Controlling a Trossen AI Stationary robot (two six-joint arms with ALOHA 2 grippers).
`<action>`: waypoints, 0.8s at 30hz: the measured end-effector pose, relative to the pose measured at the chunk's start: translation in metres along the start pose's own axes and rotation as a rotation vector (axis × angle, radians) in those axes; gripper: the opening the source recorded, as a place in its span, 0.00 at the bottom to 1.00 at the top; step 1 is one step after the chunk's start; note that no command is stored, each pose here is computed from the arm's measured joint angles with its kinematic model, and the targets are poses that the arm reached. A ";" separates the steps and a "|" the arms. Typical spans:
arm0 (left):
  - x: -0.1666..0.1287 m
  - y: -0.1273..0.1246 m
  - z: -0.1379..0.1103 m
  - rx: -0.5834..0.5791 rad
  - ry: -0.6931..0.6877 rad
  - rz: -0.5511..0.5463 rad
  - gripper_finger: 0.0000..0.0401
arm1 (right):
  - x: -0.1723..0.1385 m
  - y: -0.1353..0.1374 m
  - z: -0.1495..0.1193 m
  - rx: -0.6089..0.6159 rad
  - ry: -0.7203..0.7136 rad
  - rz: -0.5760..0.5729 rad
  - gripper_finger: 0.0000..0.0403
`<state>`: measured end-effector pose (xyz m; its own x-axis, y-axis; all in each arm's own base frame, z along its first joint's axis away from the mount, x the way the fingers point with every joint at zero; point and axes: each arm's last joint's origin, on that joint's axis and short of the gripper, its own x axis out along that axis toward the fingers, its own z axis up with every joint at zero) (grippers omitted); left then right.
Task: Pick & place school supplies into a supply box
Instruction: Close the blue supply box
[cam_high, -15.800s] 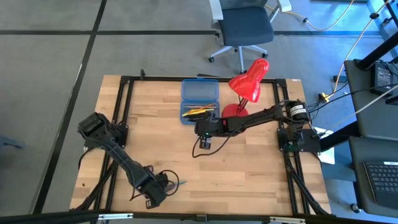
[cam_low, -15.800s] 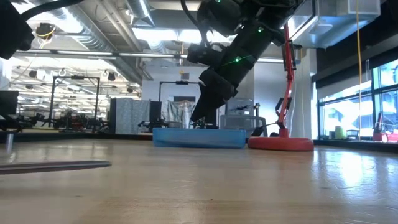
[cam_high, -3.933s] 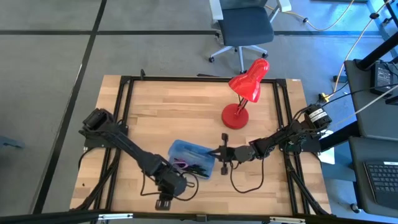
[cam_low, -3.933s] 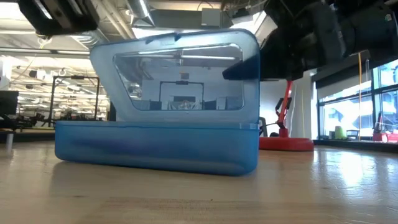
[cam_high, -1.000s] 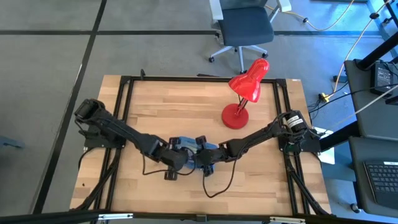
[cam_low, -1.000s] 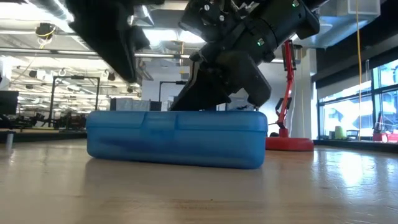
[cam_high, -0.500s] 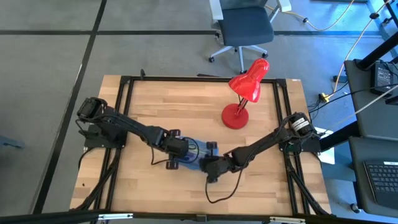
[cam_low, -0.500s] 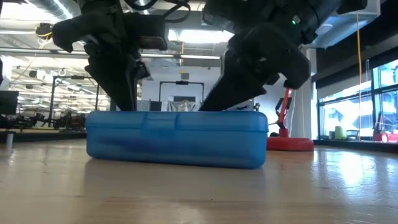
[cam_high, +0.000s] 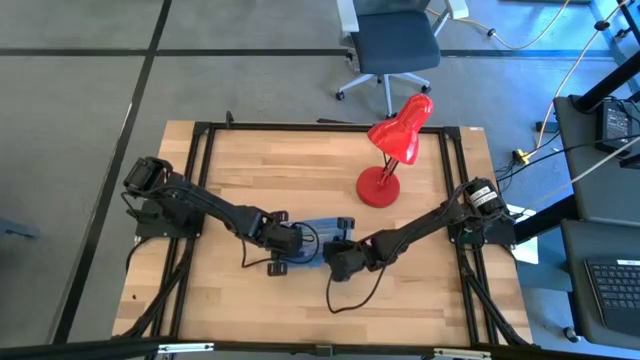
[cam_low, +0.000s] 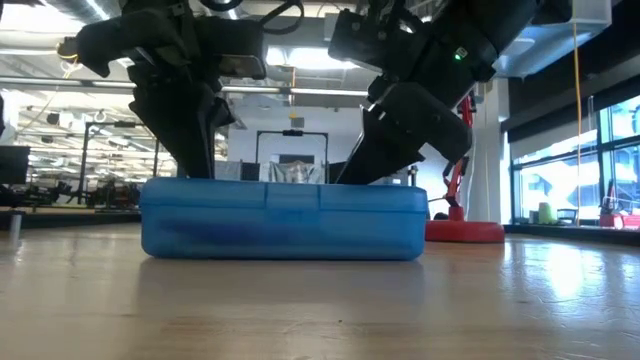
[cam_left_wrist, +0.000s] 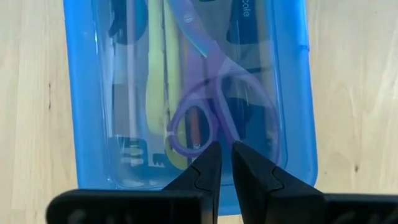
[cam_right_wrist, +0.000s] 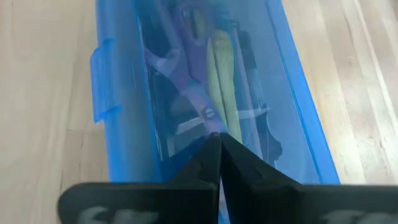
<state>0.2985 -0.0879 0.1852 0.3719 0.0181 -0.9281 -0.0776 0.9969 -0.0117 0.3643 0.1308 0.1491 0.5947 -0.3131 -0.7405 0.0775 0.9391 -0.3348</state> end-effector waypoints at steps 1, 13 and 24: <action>0.000 0.001 0.000 -0.003 0.002 0.001 0.08 | 0.000 0.000 0.000 0.000 0.000 0.001 0.02; 0.002 0.014 0.002 -0.019 0.026 0.030 0.06 | 0.000 0.000 -0.001 0.002 0.004 0.007 0.02; 0.000 0.014 0.002 -0.011 0.027 0.015 0.06 | 0.001 0.000 -0.001 0.002 0.000 -0.012 0.02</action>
<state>0.2997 -0.0739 0.1856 0.3452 0.0305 -0.9380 -0.0936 0.9956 -0.0020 0.3640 0.1307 0.1479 0.5937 -0.3241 -0.7365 0.0861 0.9356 -0.3424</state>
